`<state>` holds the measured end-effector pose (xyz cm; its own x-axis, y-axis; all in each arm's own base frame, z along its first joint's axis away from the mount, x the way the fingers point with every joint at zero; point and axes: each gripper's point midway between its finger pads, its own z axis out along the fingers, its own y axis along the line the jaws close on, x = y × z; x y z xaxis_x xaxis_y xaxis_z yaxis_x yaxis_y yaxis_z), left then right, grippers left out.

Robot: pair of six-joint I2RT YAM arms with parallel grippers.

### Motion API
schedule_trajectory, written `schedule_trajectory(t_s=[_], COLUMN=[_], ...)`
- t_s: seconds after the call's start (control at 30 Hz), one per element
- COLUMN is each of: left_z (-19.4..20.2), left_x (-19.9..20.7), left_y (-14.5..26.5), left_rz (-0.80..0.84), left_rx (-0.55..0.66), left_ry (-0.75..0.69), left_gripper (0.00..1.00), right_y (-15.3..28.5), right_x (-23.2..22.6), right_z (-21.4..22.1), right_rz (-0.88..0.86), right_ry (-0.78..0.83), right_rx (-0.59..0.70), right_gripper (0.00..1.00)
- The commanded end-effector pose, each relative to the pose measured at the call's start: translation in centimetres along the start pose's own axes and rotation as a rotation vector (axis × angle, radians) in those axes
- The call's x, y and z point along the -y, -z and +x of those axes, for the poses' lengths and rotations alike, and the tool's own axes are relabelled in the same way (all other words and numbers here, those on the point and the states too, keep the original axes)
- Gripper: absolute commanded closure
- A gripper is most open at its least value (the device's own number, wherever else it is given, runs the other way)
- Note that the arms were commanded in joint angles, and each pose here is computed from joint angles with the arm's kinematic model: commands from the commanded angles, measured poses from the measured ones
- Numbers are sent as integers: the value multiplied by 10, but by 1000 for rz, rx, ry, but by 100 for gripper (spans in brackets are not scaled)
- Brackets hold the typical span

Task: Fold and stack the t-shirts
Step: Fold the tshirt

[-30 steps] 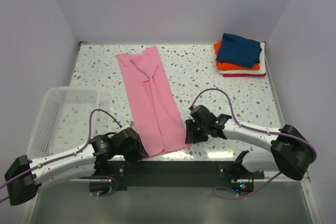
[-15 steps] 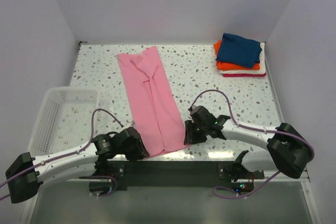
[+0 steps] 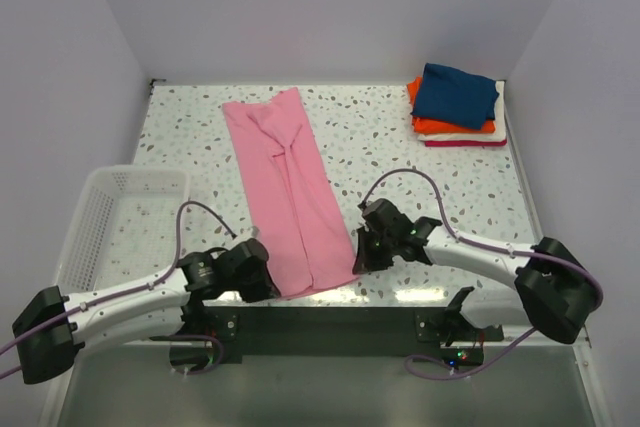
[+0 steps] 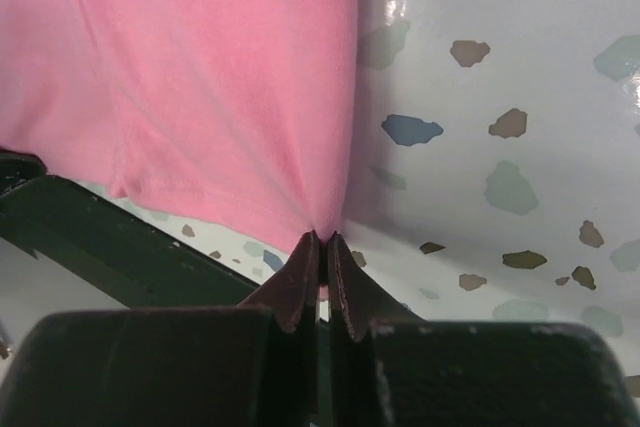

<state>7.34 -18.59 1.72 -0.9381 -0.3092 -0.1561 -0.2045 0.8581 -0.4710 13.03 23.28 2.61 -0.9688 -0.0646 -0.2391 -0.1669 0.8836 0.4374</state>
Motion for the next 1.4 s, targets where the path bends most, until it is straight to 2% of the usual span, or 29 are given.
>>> schedule_trajectory(t_s=[0.0, 0.1, 0.33, 0.57, 0.67, 0.83, 1.03, 1.37], left_z=[-16, -25, -59, -129, -160, -206, -254, -297], left_x=[23, 35, 56, 67, 73, 71, 59, 44], left_y=[14, 23, 33, 32, 33, 37, 37, 20], left_rz=[41, 61, 71, 76, 61, 29, -13, -56], left_rx=[62, 99, 195, 336, 402, 487, 561, 583], left_ry=[-39, -55, -78, -51, -32, 38, 122, 218], left_gripper=[97, 100, 100, 100, 100, 100, 100, 100], right_y=[21, 29, 32, 26, 10, -20, -29, -38], right_x=[-22, -30, -63, -100, -107, -96, -86, -74], right_z=[-19, -28, -67, -144, -173, -214, -266, -324], right_rz=[-48, -62, -113, -143, -147, -106, -121, -195], right_ry=[19, 21, 36, 19, -1, -38, -96, -145], right_rx=[58, 80, 140, 247, 243, 235, 272, 307], right_gripper=[100, 100, 100, 100, 100, 100, 100, 100])
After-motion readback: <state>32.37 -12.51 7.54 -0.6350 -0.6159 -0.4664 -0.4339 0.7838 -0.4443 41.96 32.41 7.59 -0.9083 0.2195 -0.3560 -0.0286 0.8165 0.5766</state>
